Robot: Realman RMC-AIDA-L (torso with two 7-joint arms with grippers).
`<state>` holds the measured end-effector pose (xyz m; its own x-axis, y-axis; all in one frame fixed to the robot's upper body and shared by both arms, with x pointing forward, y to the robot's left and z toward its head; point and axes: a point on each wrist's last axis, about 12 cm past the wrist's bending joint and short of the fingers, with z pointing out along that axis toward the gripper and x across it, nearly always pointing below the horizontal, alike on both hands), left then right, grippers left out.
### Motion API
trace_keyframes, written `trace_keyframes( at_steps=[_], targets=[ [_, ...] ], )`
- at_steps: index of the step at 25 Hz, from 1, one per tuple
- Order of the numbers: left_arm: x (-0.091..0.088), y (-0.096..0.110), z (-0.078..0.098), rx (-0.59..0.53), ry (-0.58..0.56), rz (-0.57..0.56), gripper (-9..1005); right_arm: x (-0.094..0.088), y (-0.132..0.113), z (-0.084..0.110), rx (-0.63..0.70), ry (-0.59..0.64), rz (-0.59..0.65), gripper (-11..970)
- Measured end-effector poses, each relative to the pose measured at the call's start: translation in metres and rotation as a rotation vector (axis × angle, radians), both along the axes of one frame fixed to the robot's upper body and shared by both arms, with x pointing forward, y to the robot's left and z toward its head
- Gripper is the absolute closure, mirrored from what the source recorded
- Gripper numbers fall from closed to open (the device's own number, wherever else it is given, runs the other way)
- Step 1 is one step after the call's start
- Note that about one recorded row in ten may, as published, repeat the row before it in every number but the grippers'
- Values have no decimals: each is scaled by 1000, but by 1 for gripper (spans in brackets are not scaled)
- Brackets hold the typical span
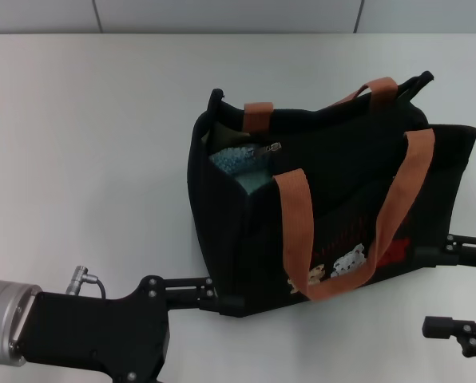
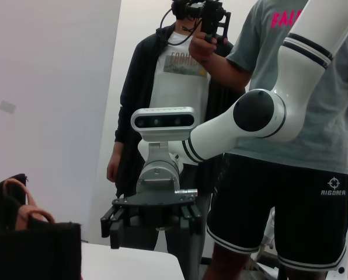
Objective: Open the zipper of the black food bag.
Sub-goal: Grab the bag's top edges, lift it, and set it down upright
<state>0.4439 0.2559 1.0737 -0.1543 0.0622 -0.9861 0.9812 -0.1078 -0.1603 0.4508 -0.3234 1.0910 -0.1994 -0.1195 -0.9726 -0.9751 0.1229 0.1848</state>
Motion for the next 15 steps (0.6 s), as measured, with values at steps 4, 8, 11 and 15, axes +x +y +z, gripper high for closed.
trace_keyframes(
  at_steps=[4,8,11,15],
  targets=[
    [1,0,0,0,1,1,162,0,2,-2,0,1,-4,189],
    [1,-1,0,-2,-3,-3,177,0,4,-2,4,2,-1,189],
    [0,2,0,-3,-4,10,188,1,5,-2,6,0,0,190],
    [-4,26,-2,-20,-38,171,203,1,5,-1,9,-5,-5,190]
  ],
)
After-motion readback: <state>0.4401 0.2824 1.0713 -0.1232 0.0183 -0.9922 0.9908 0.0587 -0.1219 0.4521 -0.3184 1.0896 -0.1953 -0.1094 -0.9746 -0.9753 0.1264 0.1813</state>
